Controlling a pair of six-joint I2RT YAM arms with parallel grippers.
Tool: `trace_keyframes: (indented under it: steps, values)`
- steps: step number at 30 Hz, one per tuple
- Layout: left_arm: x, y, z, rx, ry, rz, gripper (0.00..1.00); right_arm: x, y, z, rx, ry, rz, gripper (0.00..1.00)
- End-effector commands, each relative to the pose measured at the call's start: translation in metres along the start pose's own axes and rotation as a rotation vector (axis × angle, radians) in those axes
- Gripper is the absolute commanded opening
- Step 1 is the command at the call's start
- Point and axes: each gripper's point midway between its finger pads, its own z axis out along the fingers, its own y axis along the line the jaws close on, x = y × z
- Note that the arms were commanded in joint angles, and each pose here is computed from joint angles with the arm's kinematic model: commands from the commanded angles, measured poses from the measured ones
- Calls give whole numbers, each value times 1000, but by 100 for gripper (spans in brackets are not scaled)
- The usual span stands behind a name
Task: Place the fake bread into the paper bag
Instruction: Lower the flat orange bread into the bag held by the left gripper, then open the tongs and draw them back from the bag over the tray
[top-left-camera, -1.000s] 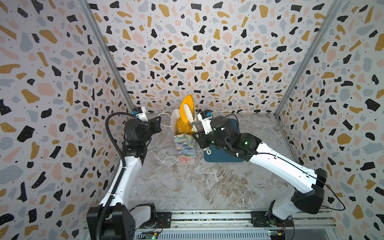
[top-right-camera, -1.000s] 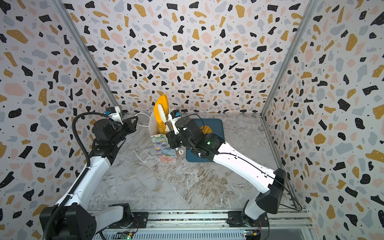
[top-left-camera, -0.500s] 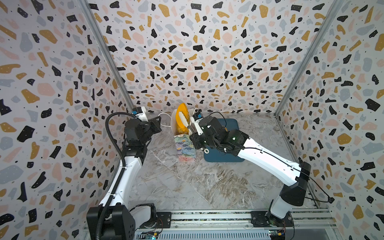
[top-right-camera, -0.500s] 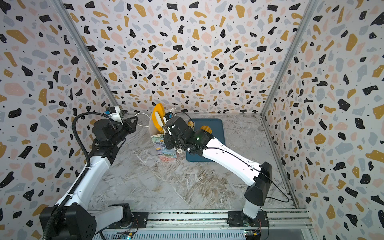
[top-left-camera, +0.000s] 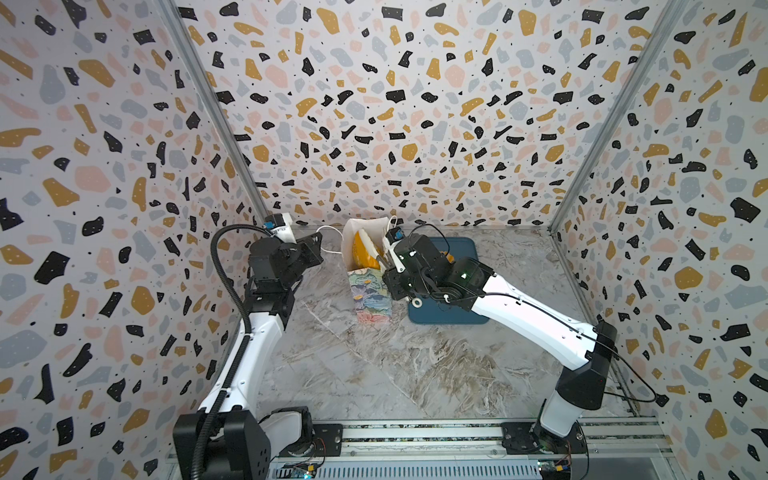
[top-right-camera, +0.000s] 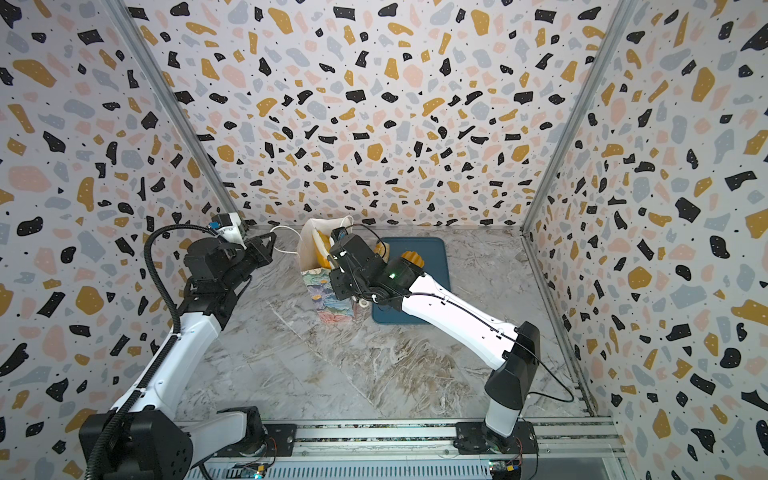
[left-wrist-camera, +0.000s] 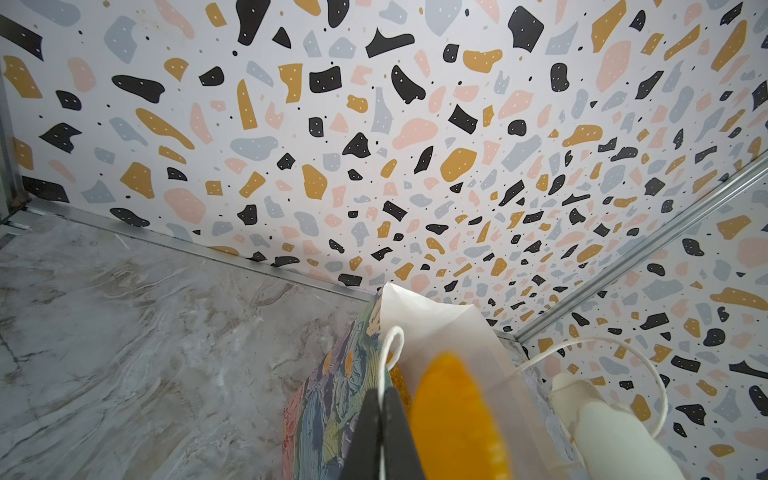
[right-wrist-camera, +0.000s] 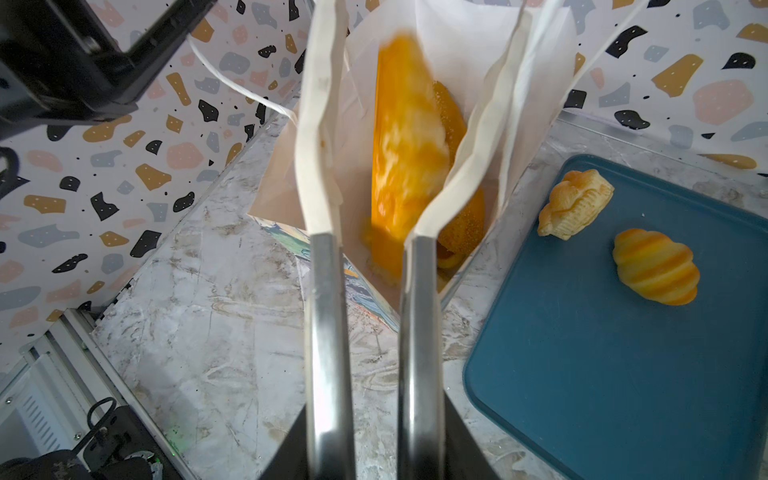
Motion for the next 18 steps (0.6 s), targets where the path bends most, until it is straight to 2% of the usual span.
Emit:
trace_keyframes:
  steps: [1,18]
  values:
    - [-6,-7,-2,23,-32,23,0,-23,3,-16,-2,-71,5,38]
    - [-7,-7,-3,22,-34,27,0,-38,5,-45,-54,-184,19,40]
